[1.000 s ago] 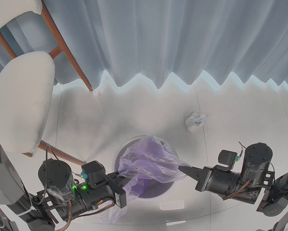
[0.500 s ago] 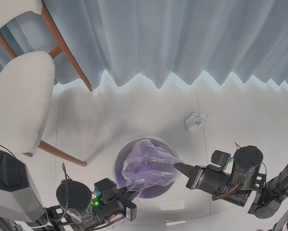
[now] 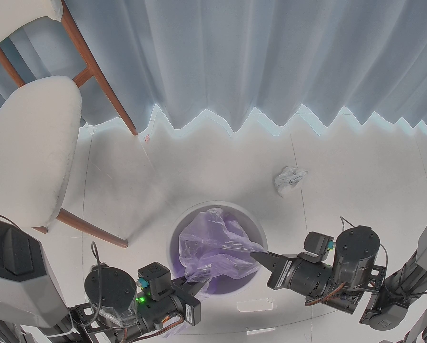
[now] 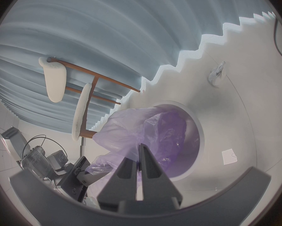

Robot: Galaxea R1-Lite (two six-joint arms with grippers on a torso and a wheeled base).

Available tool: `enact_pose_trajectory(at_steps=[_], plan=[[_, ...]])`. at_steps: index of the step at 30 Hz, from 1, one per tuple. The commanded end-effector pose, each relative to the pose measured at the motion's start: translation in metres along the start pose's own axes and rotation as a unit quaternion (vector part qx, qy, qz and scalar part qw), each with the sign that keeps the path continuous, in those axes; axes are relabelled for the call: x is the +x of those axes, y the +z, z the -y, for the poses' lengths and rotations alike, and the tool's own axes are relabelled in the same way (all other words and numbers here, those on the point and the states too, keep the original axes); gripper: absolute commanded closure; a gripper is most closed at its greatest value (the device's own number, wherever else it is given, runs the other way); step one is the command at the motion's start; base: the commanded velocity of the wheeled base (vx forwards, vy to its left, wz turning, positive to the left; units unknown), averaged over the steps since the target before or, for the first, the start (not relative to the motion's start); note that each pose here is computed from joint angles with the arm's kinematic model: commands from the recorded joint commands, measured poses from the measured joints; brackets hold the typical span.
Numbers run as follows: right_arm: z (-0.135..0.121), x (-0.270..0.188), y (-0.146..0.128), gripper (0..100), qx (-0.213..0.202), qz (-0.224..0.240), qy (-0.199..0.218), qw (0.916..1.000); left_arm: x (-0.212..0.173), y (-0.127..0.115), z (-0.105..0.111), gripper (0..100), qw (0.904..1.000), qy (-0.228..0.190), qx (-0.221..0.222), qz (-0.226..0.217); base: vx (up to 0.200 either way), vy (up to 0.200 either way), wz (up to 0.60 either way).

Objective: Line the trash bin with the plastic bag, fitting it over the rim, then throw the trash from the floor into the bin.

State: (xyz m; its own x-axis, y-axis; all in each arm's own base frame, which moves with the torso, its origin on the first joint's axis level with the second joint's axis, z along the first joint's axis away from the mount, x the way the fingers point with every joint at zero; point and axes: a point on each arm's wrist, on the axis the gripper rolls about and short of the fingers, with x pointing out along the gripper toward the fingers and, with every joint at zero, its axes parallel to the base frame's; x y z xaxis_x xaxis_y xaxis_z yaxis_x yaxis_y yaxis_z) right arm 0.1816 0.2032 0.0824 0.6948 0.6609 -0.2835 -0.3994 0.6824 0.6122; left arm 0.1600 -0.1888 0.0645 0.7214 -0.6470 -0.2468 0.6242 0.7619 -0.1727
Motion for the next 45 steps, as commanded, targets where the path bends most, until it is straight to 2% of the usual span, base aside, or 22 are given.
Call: enact_pose_trajectory(at_steps=[1,22,23,29,36,38,39,41,45], plan=[[0.003,0.004,-0.006,100,-0.003,-0.004,-0.007,1.0,0.0,-0.003,0.0,100,1.0,0.0,-0.001,-0.006,0.0,0.0,0.0],[0.004,0.005,-0.006,100,-0.002,0.001,-0.011,0.9999,0.002,-0.011,0.002,100,0.9997,-0.004,-0.001,-0.026,0.0,0.0,0.0],[0.004,0.005,-0.006,100,-0.002,0.001,-0.011,0.9999,0.002,-0.013,0.002,0,0.9996,-0.003,0.0,-0.03,0.0,0.0,0.0],[0.004,0.004,-0.004,100,-0.001,0.005,-0.011,0.9999,0.003,-0.008,0.003,0,0.9998,-0.005,-0.003,-0.017,0.0,0.0,0.0],[0.012,0.005,-0.013,100,-0.001,-0.013,-0.027,0.9995,0.0,0.003,0.01,0,0.9997,-0.022,-0.004,0.008,0.0,0.0,0.0],[0.013,0.002,-0.013,100,-0.001,-0.008,-0.023,0.9997,-0.005,0.021,0.012,0,0.9983,-0.029,-0.011,0.05,0.0,0.0,0.0],[0.013,0.002,-0.013,100,-0.001,-0.008,-0.023,0.9997,-0.005,0.021,0.012,0,0.9983,-0.029,-0.011,0.05,0.0,0.0,0.0],[0.012,0.002,-0.012,100,-0.002,-0.002,-0.018,0.9998,-0.021,0.045,0.015,0,0.9935,-0.043,-0.02,0.103,0.0,0.0,0.0],[0.013,0.003,-0.014,100,0.0,-0.005,-0.02,0.9998,-0.042,0.064,0.017,0,0.9865,-0.057,-0.026,0.151,0.0,0.0,0.0]])
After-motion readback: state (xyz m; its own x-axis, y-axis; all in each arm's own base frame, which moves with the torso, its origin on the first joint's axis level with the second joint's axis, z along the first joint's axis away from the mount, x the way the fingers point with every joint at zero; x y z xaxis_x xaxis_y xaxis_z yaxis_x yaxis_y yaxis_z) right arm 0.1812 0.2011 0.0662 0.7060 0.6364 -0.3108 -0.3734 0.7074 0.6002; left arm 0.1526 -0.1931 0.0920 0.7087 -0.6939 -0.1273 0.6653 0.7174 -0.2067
